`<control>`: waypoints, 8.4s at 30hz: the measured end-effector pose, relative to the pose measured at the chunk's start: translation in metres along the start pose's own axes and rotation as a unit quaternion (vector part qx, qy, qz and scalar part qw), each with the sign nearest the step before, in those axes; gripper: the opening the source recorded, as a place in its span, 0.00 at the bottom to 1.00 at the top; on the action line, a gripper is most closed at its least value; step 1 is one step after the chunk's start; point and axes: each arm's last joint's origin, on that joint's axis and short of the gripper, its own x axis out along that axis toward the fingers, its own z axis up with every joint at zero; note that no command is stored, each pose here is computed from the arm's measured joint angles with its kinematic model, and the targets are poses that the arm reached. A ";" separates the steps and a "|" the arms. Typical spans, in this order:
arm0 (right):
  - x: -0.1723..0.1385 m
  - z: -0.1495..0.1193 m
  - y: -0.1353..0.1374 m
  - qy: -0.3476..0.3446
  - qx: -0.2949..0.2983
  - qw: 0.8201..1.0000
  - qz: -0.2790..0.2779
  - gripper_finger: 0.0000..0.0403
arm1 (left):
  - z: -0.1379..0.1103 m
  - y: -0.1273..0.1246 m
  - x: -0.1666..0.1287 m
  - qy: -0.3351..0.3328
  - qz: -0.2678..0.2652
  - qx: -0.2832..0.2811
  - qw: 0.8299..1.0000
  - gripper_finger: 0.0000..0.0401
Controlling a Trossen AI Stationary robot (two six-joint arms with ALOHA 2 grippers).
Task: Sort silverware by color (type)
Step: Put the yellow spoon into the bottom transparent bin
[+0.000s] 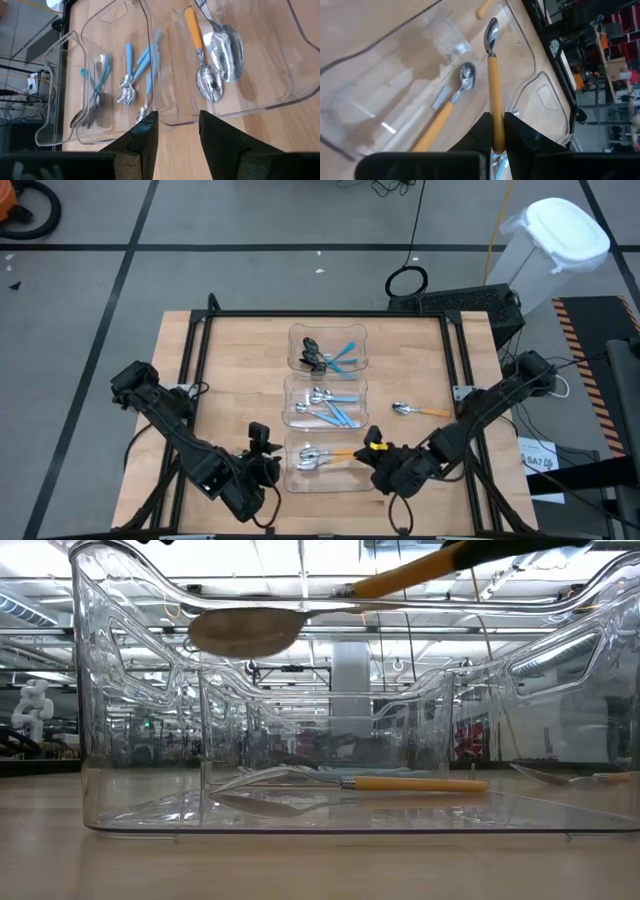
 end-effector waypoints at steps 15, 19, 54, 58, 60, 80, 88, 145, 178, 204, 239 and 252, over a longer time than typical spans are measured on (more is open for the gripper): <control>0.016 -0.008 -0.009 0.038 0.019 0.999 -0.003 0.09 | 0.000 0.001 0.001 -0.002 0.006 0.000 1.000 0.35; 0.017 -0.008 -0.009 0.029 0.025 0.999 0.019 0.11 | 0.000 0.001 0.001 -0.004 0.011 0.000 1.000 0.35; 0.051 -0.017 -0.014 0.022 0.124 0.989 0.081 0.20 | 0.002 0.008 0.007 0.003 0.019 -0.011 1.000 0.35; 0.052 -0.017 -0.016 0.019 0.130 0.988 0.079 0.25 | 0.002 0.008 0.007 0.003 0.019 -0.012 1.000 0.35; 0.052 -0.017 -0.016 0.016 0.145 0.985 0.088 0.27 | 0.002 0.008 0.007 0.003 0.019 -0.012 1.000 0.35; 0.044 -0.011 -0.030 0.008 0.227 0.967 0.114 0.34 | 0.002 0.008 0.007 0.003 0.019 -0.011 1.000 0.35; 0.011 0.004 -0.057 0.057 0.316 0.939 0.123 0.34 | 0.002 0.007 0.007 0.004 0.019 -0.011 1.000 0.35; -0.024 -0.181 0.028 0.370 0.407 0.835 0.024 0.33 | 0.004 0.013 0.012 0.008 0.025 -0.024 0.999 0.35; 0.018 -0.207 0.024 0.474 0.435 0.761 0.084 0.19 | 0.004 0.014 0.012 0.008 0.024 -0.024 0.999 0.35; 0.012 -0.180 -0.001 0.385 0.461 0.796 0.073 0.00 | 0.004 0.014 0.012 0.008 0.024 -0.022 0.999 0.35; -0.029 -0.067 -0.031 0.169 0.361 0.917 -0.031 0.00 | 0.032 0.034 0.033 -0.070 0.080 -0.087 0.990 0.39; -0.027 -0.044 -0.039 0.073 0.354 0.932 -0.030 0.00 | 0.050 0.039 0.033 -0.131 0.097 -0.087 0.983 0.79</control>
